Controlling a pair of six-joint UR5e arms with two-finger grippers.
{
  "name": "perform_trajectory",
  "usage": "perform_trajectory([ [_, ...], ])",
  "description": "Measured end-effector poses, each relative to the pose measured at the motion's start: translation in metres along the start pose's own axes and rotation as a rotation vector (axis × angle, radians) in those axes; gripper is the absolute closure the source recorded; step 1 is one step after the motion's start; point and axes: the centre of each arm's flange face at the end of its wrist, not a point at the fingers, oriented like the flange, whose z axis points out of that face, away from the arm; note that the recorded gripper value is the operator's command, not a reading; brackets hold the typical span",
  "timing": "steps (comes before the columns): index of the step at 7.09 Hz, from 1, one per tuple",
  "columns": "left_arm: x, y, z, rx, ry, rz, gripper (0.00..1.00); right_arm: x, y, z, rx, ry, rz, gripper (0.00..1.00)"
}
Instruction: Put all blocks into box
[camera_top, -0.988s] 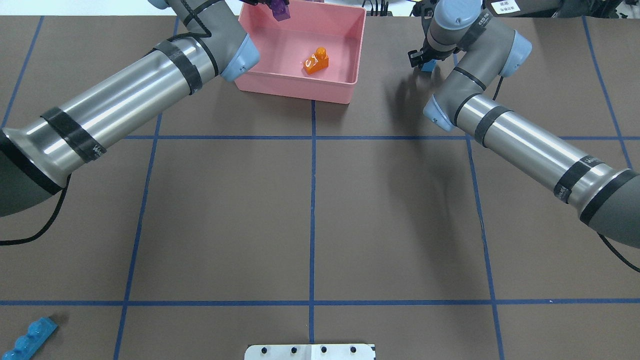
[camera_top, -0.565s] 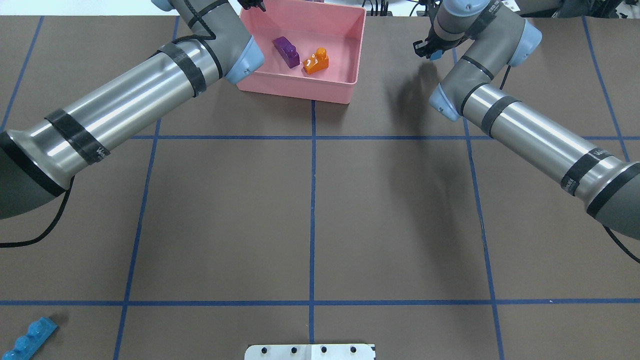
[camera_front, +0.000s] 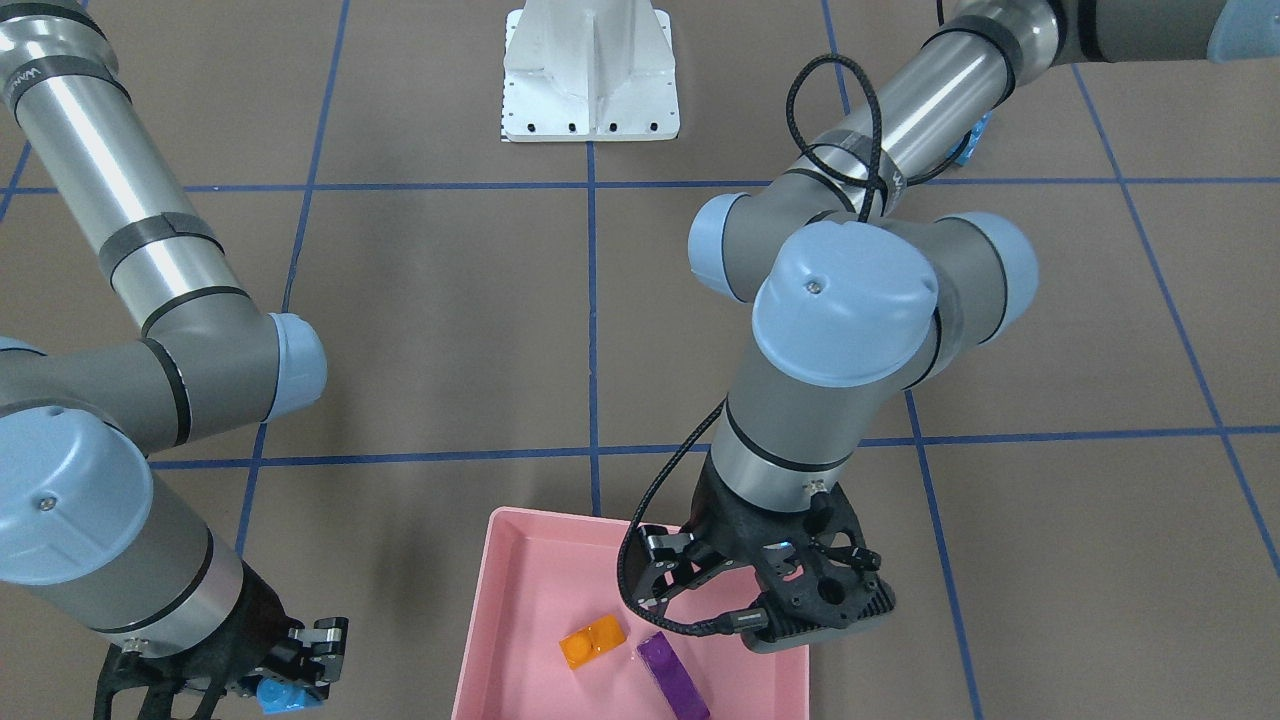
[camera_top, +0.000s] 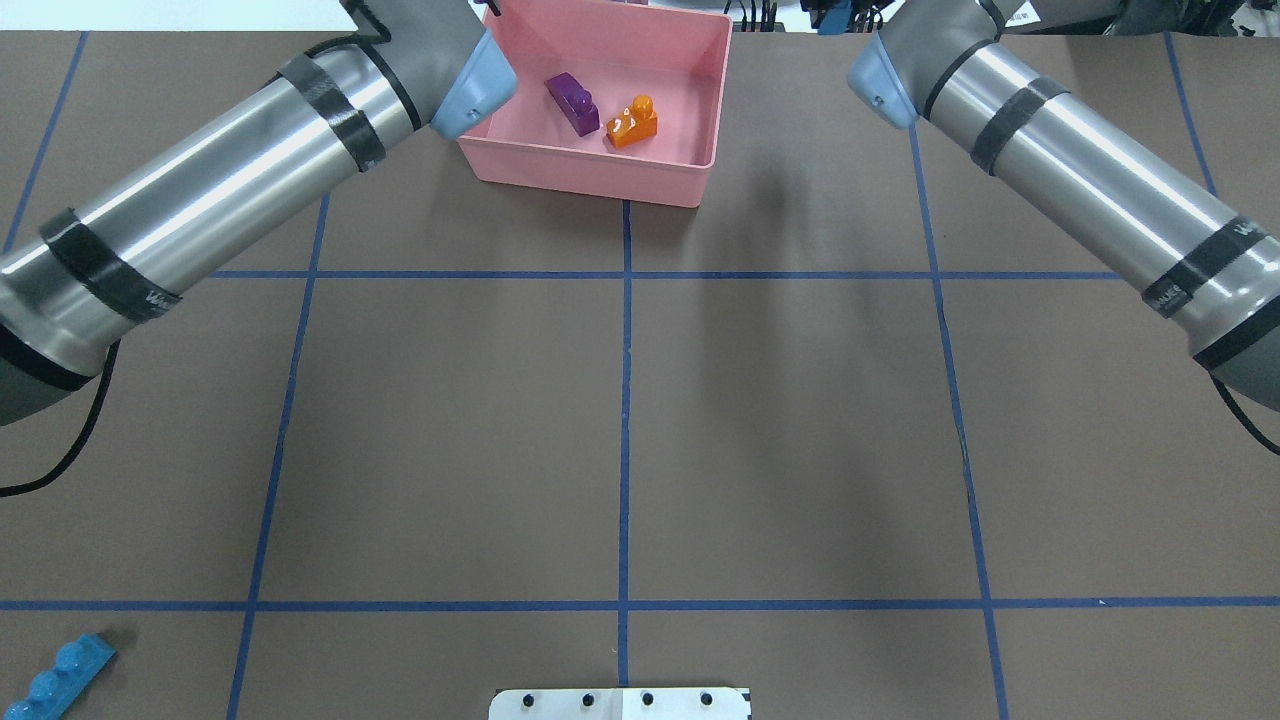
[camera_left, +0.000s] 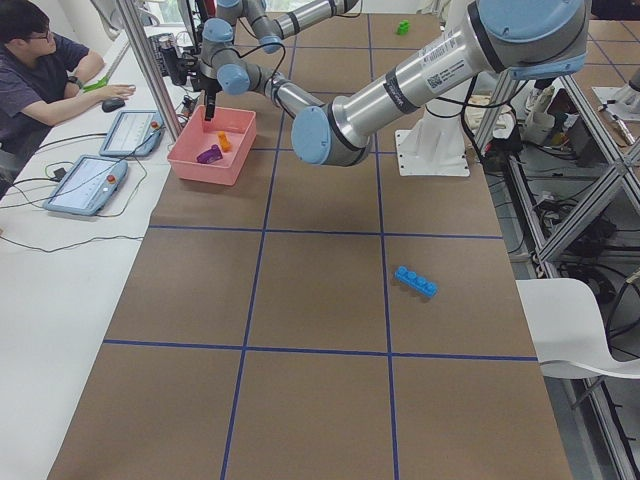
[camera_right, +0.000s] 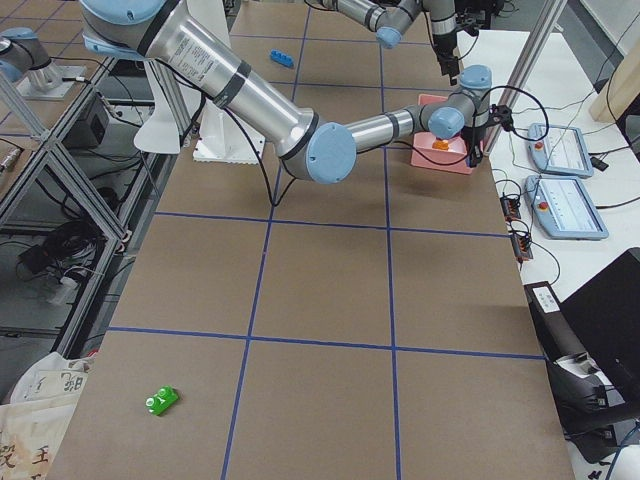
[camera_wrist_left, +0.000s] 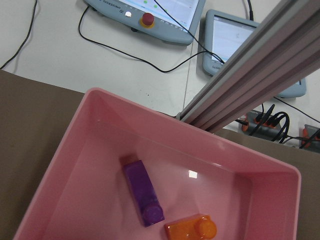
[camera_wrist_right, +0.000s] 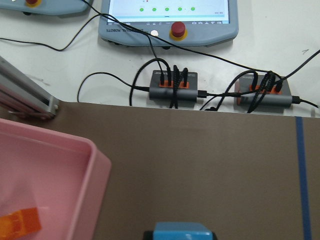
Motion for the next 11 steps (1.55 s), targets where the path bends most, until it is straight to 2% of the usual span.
perform_trajectory([
  [1,-0.035,0.013,-0.013,-0.048,-0.072,0.083,0.00,-0.033,0.000,-0.011,0.002,-0.028,0.059,1.00],
  [2,-0.082,0.034,-0.020,-0.091,-0.126,0.177,0.00,-0.064,0.006,-0.013,0.008,-0.039,0.080,1.00],
  [3,-0.140,0.063,-0.024,-0.121,-0.153,0.260,0.00,-0.098,0.017,-0.005,0.035,-0.025,0.072,1.00],
  [5,-0.255,0.132,-0.037,-0.165,-0.179,0.369,0.00,-0.145,0.040,0.025,0.112,0.024,0.036,1.00],
  [6,-0.302,0.165,-0.051,-0.183,-0.187,0.400,0.00,-0.158,0.053,0.045,0.156,0.031,0.012,1.00],
  [7,-0.336,0.192,-0.067,-0.196,-0.195,0.409,0.00,-0.170,0.063,0.059,0.186,0.030,-0.005,0.91],
  [8,-0.362,0.212,-0.078,-0.208,-0.206,0.406,0.00,-0.181,0.069,0.063,0.198,0.023,-0.016,0.27],
  [9,-0.382,0.228,-0.085,-0.222,-0.214,0.401,0.00,-0.190,0.073,0.063,0.201,0.015,-0.019,0.00],
  [11,-0.432,0.264,-0.087,-0.246,-0.195,0.403,0.00,-0.201,0.073,0.057,0.199,-0.003,0.001,0.00],
])
